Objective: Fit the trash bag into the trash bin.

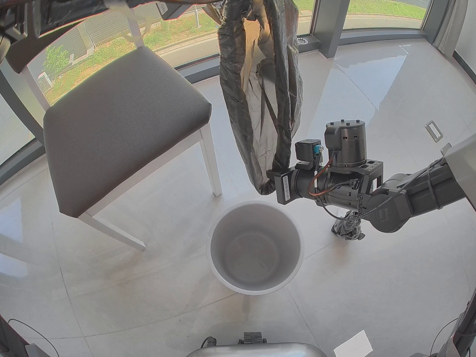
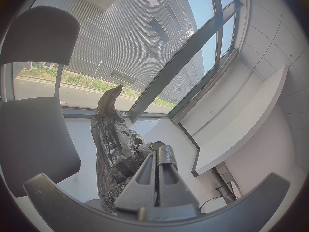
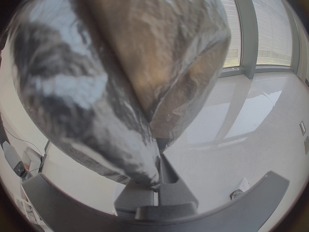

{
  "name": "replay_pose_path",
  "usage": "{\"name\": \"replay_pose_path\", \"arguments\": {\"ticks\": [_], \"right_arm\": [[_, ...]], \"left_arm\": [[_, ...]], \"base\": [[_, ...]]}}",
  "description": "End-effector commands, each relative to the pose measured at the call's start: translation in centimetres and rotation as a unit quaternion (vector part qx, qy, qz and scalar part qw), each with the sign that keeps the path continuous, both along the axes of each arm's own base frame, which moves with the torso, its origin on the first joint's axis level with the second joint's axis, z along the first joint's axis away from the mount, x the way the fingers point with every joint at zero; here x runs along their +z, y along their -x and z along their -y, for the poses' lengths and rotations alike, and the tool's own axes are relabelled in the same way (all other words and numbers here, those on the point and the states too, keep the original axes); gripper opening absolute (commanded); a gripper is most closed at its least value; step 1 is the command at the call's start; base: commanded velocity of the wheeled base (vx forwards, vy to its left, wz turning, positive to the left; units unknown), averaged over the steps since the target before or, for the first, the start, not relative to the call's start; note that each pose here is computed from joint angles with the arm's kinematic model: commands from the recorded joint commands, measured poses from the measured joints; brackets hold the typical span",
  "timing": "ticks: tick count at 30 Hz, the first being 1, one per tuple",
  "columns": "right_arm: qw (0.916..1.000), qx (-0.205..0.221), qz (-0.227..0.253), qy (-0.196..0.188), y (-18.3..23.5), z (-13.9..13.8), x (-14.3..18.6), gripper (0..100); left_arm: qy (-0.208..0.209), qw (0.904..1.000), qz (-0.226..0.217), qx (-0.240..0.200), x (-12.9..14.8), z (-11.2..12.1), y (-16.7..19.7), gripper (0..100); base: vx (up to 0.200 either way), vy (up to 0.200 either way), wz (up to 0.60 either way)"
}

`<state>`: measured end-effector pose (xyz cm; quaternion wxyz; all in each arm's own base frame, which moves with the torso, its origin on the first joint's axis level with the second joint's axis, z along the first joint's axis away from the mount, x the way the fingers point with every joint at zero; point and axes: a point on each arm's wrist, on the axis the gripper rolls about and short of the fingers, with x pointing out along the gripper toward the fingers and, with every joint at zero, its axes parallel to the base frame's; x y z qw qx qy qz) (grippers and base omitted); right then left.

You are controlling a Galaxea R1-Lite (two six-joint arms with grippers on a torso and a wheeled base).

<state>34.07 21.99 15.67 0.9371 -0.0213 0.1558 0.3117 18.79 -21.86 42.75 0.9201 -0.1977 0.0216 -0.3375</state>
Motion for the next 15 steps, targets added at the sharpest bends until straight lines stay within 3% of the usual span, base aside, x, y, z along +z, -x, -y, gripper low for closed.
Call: {"name": "replay_pose_path", "arguments": {"ticks": [1, 7, 9, 10, 12, 15], "right_arm": [[1.0, -0.003, -0.003, 0.002, 0.1, 0.4, -0.1, 0], [0.9996, -0.002, -0.024, 0.017, 3.3, 2.3, -0.3, 0], [0.9994, 0.001, -0.028, 0.021, 5.7, 3.6, -0.1, 0], [0.9994, 0.001, -0.029, 0.022, 5.8, 3.7, -0.1, 0], [0.9988, 0.001, -0.04, 0.027, 7.9, 5.0, -0.4, 0], [0.9973, 0.006, -0.06, 0.042, 10.0, 6.2, -1.3, 0]], "left_arm": [[-0.004, 1.0, -0.004, 0.001, -0.2, 0.0, 0.0, 0], [-0.052, 0.9977, -0.045, 0.002, -3.1, -0.3, 0.5, 0], [-0.096, 0.9923, -0.077, -0.006, -6.1, -1.1, 1.9, 0], [-0.098, 0.9921, -0.079, -0.005, -6.3, -1.2, 2.0, 0], [-0.143, 0.9835, -0.109, -0.017, -9.5, -2.6, 3.9, 0], [-0.178, 0.9741, -0.136, -0.029, -12.2, -3.8, 5.4, 0]], "base": [[0.0, 0.0, 0.0], [0.0, 0.0, 0.0], [0.0, 0.0, 0.0], [0.0, 0.0, 0.0], [0.0, 0.0, 0.0], [0.0, 0.0, 0.0]]}}
